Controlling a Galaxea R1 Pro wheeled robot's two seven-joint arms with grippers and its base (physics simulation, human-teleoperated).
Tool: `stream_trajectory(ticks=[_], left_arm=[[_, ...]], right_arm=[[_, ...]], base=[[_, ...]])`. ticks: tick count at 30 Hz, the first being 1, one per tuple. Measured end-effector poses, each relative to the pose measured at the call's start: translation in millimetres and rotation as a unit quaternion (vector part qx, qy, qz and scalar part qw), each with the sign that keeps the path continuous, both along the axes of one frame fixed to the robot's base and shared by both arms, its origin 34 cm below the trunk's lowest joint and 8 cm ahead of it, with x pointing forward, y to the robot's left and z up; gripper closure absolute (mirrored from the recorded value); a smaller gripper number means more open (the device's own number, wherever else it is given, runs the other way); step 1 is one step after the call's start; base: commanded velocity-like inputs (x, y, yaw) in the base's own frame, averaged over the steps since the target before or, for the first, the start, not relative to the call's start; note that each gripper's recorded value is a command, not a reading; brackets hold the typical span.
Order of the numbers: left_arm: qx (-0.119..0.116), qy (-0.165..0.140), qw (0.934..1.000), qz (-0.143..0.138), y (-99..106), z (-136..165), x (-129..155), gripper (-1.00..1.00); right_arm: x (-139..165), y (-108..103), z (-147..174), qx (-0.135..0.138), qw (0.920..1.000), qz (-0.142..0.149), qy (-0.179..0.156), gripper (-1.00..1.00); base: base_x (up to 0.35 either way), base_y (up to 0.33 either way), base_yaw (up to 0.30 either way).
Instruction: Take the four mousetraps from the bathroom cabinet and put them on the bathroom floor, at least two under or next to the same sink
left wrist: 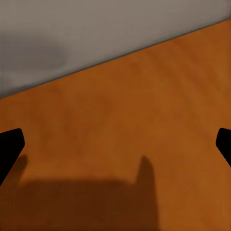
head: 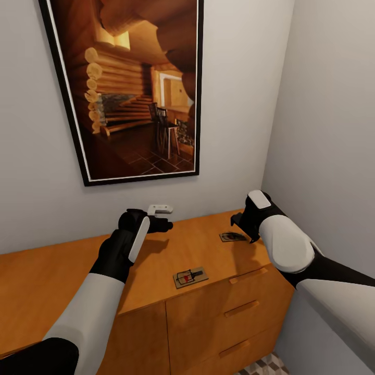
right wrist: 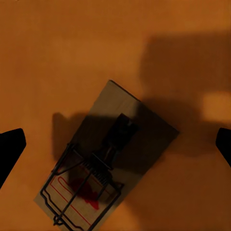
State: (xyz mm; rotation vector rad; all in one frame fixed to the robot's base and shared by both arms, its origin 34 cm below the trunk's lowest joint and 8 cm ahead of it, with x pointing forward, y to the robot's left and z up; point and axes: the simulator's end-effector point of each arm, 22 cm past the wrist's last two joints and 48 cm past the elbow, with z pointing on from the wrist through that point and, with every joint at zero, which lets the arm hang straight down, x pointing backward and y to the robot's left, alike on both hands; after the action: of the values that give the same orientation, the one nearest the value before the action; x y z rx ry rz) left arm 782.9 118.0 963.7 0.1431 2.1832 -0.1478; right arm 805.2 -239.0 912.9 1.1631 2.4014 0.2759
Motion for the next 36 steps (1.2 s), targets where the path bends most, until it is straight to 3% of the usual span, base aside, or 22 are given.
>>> stream_trajectory(ticks=[36], left_arm=[[0.0,0.003,1.0,-0.001,0,-15,-2,-1.0]], right_arm=[[2,1,0,-0.003,1.0,0.007,-0.005,-1.0]], base=[[0.0,0.0,0.0]])
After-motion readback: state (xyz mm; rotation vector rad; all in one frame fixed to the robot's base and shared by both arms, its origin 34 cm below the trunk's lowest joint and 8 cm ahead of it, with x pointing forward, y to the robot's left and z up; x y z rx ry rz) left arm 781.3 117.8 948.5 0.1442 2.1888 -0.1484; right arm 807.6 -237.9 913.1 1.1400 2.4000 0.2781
